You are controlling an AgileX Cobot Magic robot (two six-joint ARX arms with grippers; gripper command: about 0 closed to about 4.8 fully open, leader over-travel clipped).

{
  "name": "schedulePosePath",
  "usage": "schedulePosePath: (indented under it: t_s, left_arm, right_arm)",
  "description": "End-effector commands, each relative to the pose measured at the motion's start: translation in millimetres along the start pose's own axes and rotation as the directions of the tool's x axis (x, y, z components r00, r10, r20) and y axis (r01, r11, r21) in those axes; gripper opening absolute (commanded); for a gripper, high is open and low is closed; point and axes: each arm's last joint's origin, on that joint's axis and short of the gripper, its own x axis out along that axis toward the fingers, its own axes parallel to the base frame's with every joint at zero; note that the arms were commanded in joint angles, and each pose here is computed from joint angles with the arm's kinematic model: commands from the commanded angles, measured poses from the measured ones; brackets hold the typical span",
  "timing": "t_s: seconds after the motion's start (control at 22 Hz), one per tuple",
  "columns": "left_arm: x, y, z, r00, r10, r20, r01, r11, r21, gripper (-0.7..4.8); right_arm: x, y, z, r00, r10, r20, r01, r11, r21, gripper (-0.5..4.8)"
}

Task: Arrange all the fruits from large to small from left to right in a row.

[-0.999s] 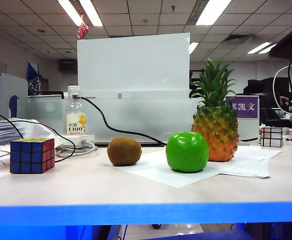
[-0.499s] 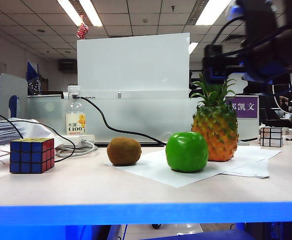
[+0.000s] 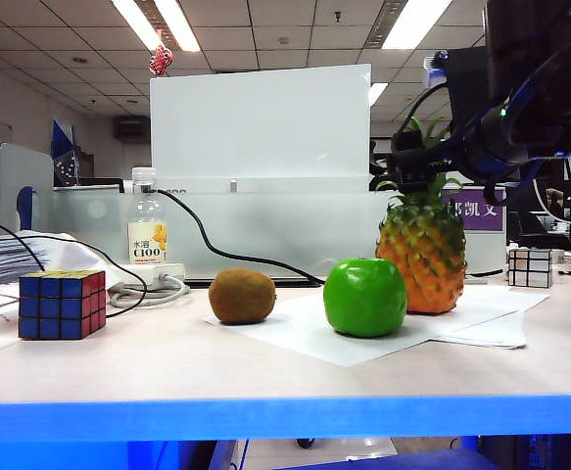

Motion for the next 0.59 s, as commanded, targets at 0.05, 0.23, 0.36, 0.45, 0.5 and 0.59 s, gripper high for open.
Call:
schedulePosePath:
  t_s: [0.05,0.23,0.36,0.45,0.5,0.59]
  left_arm:
    - [0.1,-1.6,1.4,1.000,-0.014,-0.001,0.014,1.000,0.007,0.31]
    - [0.1,-1.6,1.5,1.000,-0.012,0.001,0.012,1.000,0.010,0.31]
    - [0.1,-1.5,1.5,1.000,-0.009,0.003,0.009,1.000,0.015,0.31]
    - [0.1,-1.4,1.6,1.000,-0.007,0.005,0.007,1.000,0.015,0.31]
    - [0.1,-1.4,1.6,1.000,-0.007,0.005,0.007,1.000,0.015,0.31]
    - [0.1,-1.5,1.6,1.000,-0.007,0.005,0.007,1.000,0.016,0.31]
  right_arm:
    - [7.0,-3.5,1.1,0.999,0.052,0.010,-0.052,0.998,0.030,4.79]
    - [6.8,-2.5,3.5,0.996,0.083,0.035,-0.084,0.996,0.037,4.79]
    - [6.6,-1.0,3.8,0.990,0.137,0.040,-0.140,0.986,0.086,4.79]
    - [7.3,0.9,4.9,0.980,0.192,0.049,-0.196,0.977,0.085,4.79]
    - [8.9,2.0,6.7,0.979,0.195,0.052,-0.199,0.976,0.086,4.79]
    - [12.4,4.2,13.1,0.969,0.237,0.071,-0.243,0.966,0.084,4.79]
